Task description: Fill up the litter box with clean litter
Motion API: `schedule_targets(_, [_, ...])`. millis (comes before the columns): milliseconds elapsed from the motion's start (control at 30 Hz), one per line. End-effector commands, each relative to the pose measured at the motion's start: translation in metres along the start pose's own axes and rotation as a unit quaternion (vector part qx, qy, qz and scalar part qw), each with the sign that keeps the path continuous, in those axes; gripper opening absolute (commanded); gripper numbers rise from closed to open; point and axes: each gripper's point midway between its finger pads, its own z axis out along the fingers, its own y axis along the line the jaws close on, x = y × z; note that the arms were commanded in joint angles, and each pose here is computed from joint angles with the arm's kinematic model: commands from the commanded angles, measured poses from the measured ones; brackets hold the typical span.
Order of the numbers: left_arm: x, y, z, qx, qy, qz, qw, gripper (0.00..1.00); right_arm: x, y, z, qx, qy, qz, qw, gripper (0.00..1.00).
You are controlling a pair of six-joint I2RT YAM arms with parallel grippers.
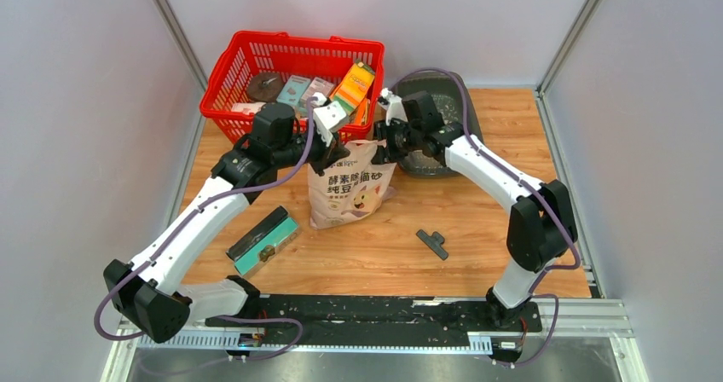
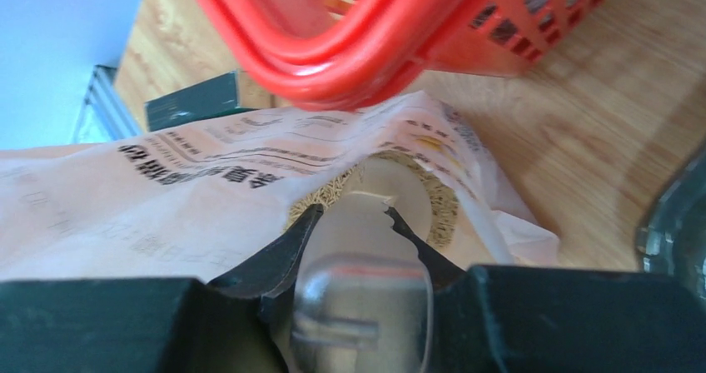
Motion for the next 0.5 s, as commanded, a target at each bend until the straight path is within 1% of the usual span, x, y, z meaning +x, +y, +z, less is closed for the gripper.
schedule_targets(0, [-0.082,-0.003,-0.013,0.008,-0.119,0.079,0.990,0.00,-0.024,0.063,-0.022,-0.140,-0.015,-0.008,0.990,0.00])
schedule_targets(67, [-0.084,-0.003,-0.014,0.009,-0.117,0.081,0.990,0.00,-0.029,0.059,-0.028,-0.160,-0.021,0.006,0.987,0.00])
schedule_targets(100, [-0.082,-0.002,-0.014,0.009,-0.111,0.084,0.990,0.00,-0.027,0.061,-0.032,-0.183,-0.013,0.017,0.983,0.00])
schedule_targets(133, [-0.081,-0.002,-0.013,0.009,-0.108,0.086,0.990,0.00,-0.033,0.063,-0.035,-0.199,-0.018,0.030,0.979,0.00])
schedule_targets(167, [-0.086,-0.002,-0.016,0.010,-0.110,0.091,0.990,0.00,-0.034,0.053,-0.036,-0.202,-0.018,0.049,0.978,0.00])
schedule_targets(233, [-0.082,-0.002,-0.017,0.011,-0.100,0.103,0.990,0.00,-0.040,0.051,-0.042,-0.224,-0.019,0.060,0.973,0.00])
schedule_targets(300, [-0.080,-0.002,-0.020,0.009,-0.091,0.119,0.989,0.00,-0.044,0.038,-0.046,-0.229,-0.017,0.103,0.968,0.00])
schedule_targets(467, [-0.077,-0.001,-0.030,0.000,-0.079,0.148,0.986,0.00,-0.066,0.013,-0.061,-0.231,-0.043,0.162,0.958,0.00])
